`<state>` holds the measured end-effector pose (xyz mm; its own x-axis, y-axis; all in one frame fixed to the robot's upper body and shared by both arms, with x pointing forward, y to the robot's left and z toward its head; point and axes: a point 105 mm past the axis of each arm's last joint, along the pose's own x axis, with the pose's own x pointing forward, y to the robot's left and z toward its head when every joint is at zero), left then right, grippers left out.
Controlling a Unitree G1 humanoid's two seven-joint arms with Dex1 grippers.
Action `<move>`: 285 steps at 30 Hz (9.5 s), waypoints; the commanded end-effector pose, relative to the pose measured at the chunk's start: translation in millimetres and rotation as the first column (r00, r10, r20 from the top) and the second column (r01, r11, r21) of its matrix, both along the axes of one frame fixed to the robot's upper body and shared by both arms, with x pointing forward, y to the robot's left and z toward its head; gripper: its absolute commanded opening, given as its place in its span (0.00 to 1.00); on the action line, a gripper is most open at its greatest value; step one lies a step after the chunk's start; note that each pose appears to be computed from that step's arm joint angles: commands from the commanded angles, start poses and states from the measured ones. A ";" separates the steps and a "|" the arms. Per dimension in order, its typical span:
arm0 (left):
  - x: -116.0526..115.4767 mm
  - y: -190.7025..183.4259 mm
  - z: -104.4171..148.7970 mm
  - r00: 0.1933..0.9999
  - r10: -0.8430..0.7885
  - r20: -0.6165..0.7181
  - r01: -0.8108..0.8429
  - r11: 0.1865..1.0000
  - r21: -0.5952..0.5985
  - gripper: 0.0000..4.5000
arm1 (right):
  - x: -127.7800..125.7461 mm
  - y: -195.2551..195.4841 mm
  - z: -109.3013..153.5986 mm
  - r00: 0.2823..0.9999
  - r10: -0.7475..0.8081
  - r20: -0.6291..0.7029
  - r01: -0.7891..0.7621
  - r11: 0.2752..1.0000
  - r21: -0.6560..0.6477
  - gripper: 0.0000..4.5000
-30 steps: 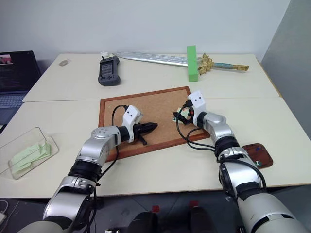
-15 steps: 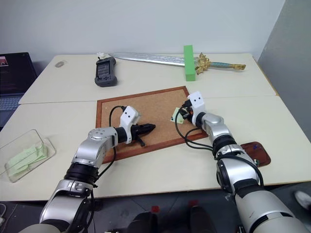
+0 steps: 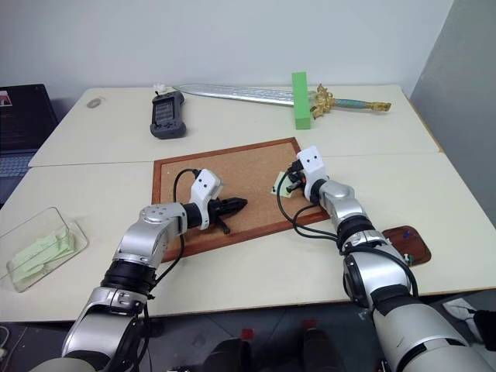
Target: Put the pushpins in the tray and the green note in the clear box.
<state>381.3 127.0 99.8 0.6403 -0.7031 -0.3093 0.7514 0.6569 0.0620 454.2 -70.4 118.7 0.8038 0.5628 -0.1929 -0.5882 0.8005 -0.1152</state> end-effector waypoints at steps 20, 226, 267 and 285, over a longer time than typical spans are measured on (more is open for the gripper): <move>-5.0 4.8 -5.2 1.000 0.012 -0.021 -0.012 1.000 0.020 0.00 | 7.2 11.1 20.7 0.999 -0.019 0.037 0.019 1.000 0.012 0.38; -5.6 -24.3 -25.2 0.991 -0.097 -0.097 0.098 0.995 0.006 0.00 | -209.7 -224.0 -1.0 0.772 -0.633 -0.063 0.627 0.774 -0.088 0.02; -1.8 -18.9 -23.8 0.991 -0.092 -0.100 0.094 0.995 0.020 0.00 | -155.0 -133.9 34.2 0.994 -0.080 0.069 0.084 0.995 -0.055 0.35; -8.1 -16.3 -20.1 0.991 -0.098 -0.094 0.101 0.994 0.029 0.00 | -78.1 -35.8 16.5 0.963 0.232 0.141 -0.224 0.972 -0.069 0.35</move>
